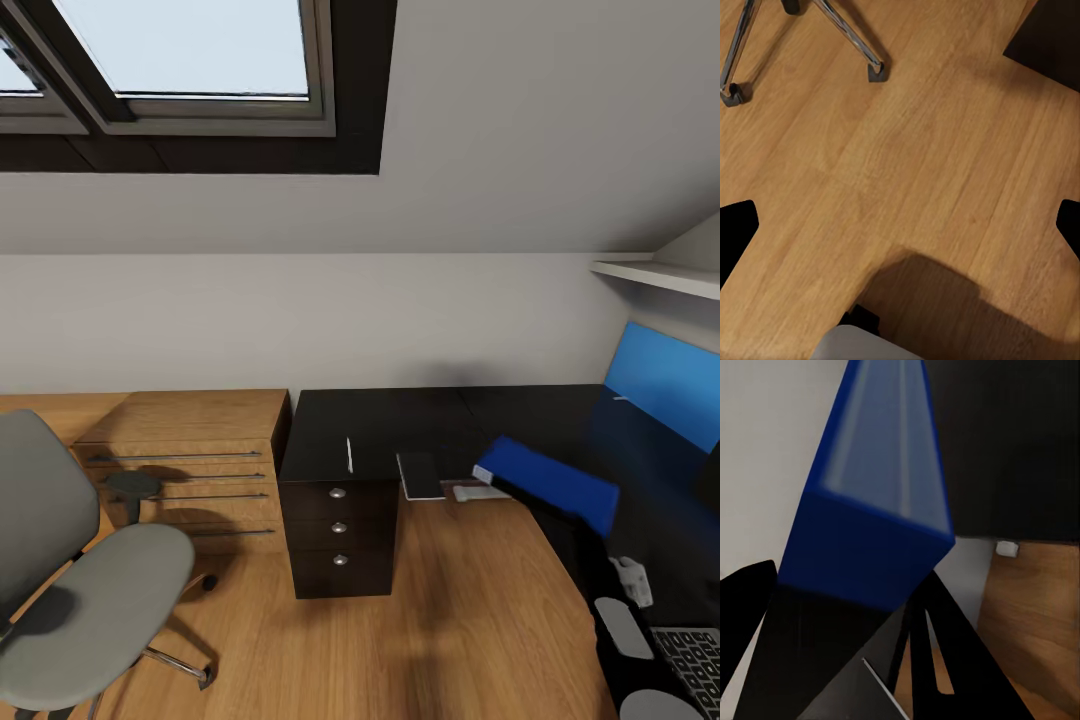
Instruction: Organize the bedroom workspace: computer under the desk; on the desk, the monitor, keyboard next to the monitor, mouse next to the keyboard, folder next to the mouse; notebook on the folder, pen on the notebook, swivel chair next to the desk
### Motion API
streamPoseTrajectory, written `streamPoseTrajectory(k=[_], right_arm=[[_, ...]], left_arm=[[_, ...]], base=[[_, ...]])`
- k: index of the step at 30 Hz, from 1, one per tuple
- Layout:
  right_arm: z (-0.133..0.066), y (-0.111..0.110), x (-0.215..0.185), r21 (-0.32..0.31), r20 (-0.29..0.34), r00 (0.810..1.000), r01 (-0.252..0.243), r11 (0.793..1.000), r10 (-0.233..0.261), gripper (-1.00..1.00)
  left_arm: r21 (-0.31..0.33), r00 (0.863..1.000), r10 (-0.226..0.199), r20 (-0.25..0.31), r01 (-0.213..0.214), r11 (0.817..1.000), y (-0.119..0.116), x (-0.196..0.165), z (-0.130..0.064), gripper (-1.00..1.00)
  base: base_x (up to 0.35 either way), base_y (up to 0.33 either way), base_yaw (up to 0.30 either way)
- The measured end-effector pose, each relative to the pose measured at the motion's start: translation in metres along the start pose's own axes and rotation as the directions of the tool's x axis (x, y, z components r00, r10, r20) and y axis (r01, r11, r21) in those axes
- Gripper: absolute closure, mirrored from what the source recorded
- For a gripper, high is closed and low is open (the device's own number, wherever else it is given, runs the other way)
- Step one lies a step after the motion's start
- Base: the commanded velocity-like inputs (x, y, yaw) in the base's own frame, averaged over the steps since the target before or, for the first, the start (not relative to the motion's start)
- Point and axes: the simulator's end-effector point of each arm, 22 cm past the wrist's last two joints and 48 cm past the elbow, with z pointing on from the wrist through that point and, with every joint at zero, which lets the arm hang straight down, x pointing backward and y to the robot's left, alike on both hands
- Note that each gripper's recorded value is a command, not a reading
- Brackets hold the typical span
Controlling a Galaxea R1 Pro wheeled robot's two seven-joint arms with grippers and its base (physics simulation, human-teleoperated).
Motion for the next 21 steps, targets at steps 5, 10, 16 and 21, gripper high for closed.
streamPoseTrajectory(k=[5,10,16,21], right_arm=[[-0.004,-0.016,0.001,0.055,0.043,0.997,-0.069,0.996,0.067,1.0],[-0.011,-0.032,-0.019,0.096,0.18,0.982,-0.078,0.992,0.06,1.0],[-0.022,-0.037,-0.028,0.116,0.285,0.958,-0.078,0.99,0.042,1.0],[-0.025,-0.036,-0.021,0.115,0.291,0.955,-0.085,0.99,0.048,1.0]], left_arm=[[0.0,1.0,0.0,0.0,0.0,1.0,0.0,0.0,0.0,-1.0],[0.0,1.0,0.0,0.0,0.0,1.0,0.0,0.0,0.0,-1.0],[0.0,1.0,0.0,0.0,0.0,1.0,0.0,0.0,0.0,-1.0],[0.0,1.0,0.0,0.0,0.0,1.0,0.0,0.0,0.0,-1.0]], base=[[0.0,0.0,0.0],[0.0,0.0,0.0],[0.0,0.0,0.0],[0.0,0.0,0.0]])
